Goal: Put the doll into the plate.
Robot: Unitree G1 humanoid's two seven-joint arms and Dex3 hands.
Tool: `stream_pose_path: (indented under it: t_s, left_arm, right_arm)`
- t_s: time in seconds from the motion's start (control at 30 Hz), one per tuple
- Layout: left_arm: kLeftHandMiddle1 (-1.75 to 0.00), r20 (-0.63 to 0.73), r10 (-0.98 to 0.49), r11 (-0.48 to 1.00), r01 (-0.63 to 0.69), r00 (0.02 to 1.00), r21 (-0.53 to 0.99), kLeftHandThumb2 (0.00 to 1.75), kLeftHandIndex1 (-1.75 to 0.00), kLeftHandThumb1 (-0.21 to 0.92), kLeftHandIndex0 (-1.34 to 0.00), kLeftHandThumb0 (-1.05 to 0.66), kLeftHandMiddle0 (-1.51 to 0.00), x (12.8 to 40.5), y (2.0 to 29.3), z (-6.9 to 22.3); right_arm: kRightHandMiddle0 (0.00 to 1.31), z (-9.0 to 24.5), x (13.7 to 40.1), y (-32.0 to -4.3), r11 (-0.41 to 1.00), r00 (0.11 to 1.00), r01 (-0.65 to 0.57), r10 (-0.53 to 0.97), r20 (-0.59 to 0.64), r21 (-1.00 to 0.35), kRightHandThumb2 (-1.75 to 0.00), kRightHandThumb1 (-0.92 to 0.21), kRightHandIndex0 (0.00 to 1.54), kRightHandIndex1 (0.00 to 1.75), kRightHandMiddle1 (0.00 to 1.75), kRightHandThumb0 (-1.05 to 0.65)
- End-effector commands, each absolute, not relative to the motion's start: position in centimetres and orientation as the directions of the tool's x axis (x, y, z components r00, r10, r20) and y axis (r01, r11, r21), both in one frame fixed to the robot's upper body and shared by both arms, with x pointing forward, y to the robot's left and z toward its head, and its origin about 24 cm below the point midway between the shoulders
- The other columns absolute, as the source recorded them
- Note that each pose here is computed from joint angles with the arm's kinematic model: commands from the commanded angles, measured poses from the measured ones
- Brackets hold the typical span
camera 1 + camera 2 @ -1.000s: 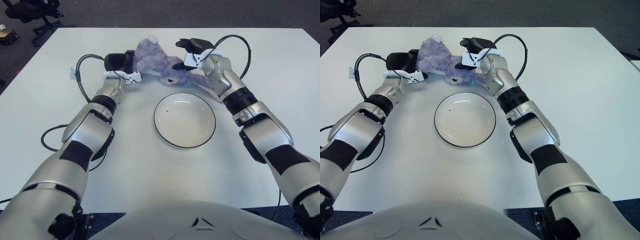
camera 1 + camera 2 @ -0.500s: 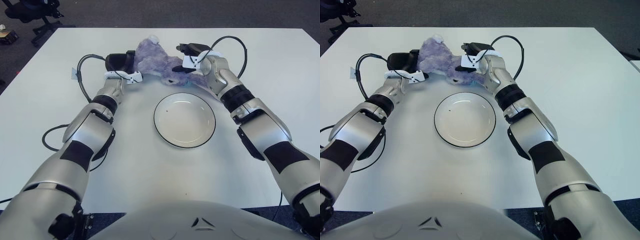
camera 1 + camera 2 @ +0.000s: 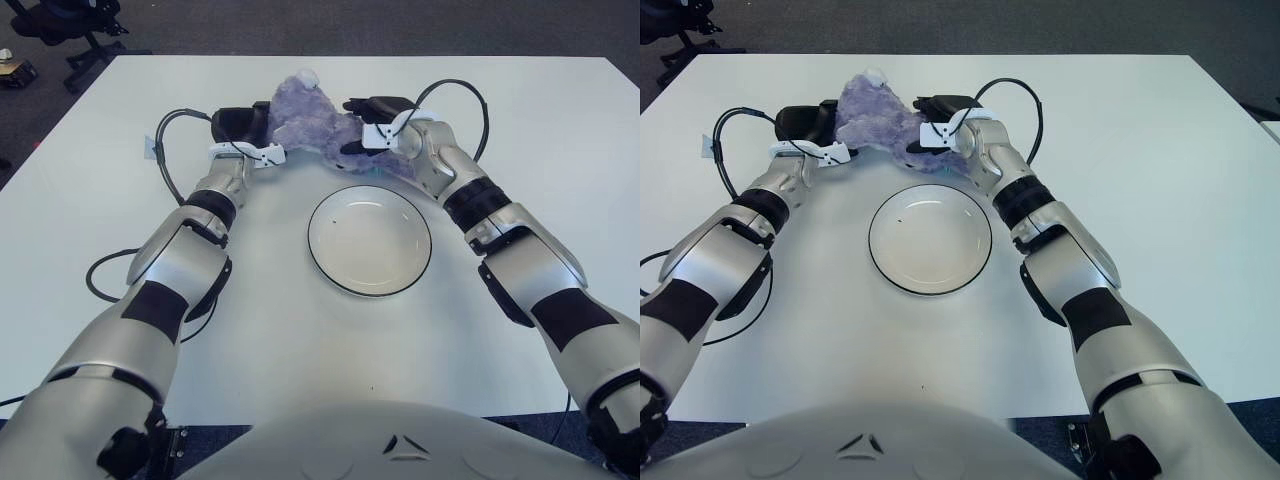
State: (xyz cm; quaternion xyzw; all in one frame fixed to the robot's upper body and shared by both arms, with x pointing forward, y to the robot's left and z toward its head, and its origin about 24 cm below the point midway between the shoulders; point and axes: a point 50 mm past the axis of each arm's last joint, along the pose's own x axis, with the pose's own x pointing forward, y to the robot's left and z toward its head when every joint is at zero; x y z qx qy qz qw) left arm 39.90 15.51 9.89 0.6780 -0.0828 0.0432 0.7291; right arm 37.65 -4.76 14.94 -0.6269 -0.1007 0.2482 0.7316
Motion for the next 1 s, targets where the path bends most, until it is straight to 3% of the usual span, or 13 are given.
stream_pose_path:
  t_s: [0.0, 0.33, 0.7, 0.73, 0.87, 0.97]
  left_arm:
    - [-1.75, 0.194, -0.050, 0.084, -0.189, 0.980, 0.978, 0.60, -1.75, 0.67, -0.63, 0.11, -0.82, 40.3, 15.1, 10.9]
    - [-1.75, 0.184, -0.044, 0.077, -0.181, 0.982, 0.981, 0.61, -1.75, 0.66, -0.63, 0.11, -0.82, 40.3, 15.1, 10.8]
    - [-1.75, 0.180, -0.042, 0.068, -0.177, 0.983, 0.982, 0.63, -1.75, 0.65, -0.63, 0.10, -0.82, 40.3, 15.0, 10.7]
    - [-1.75, 0.181, -0.042, 0.068, -0.178, 0.983, 0.982, 0.63, -1.75, 0.65, -0.63, 0.10, -0.82, 40.3, 15.0, 10.7]
    - [-1.75, 0.192, -0.047, 0.071, -0.188, 0.980, 0.980, 0.63, -1.75, 0.65, -0.62, 0.10, -0.81, 40.3, 14.9, 10.9]
    - [-1.75, 0.205, -0.051, 0.076, -0.200, 0.978, 0.977, 0.64, -1.75, 0.65, -0.62, 0.10, -0.81, 40.4, 14.8, 11.0]
  right_arm:
    - [0.17, 15.1, 37.0, -5.0, 0.115, 0.841, -0.244, 0.520, -0.151, -0.963, -0.38, -0.92, 0.79, 0.11, 0.00, -0.93]
    - [0.18, 16.4, 35.7, -5.8, 0.247, 0.807, -0.257, 0.586, -0.067, -0.934, -0.43, -0.92, 0.88, 0.13, 0.01, -0.92]
    - [0.19, 16.3, 35.5, -6.0, 0.209, 0.802, -0.284, 0.586, -0.112, -0.936, -0.44, -0.92, 0.91, 0.16, 0.01, -0.91]
    - [0.20, 16.3, 35.5, -6.0, 0.198, 0.805, -0.280, 0.581, -0.117, -0.939, -0.43, -0.92, 0.91, 0.19, 0.01, -0.91]
    - [0.21, 15.6, 35.7, -6.0, 0.150, 0.821, -0.267, 0.553, -0.144, -0.952, -0.44, -0.92, 0.76, 0.60, 0.00, -0.90]
    - [0.22, 15.1, 35.8, -6.0, 0.119, 0.832, -0.265, 0.529, -0.165, -0.957, -0.45, -0.92, 0.74, 0.69, 0.01, -0.89]
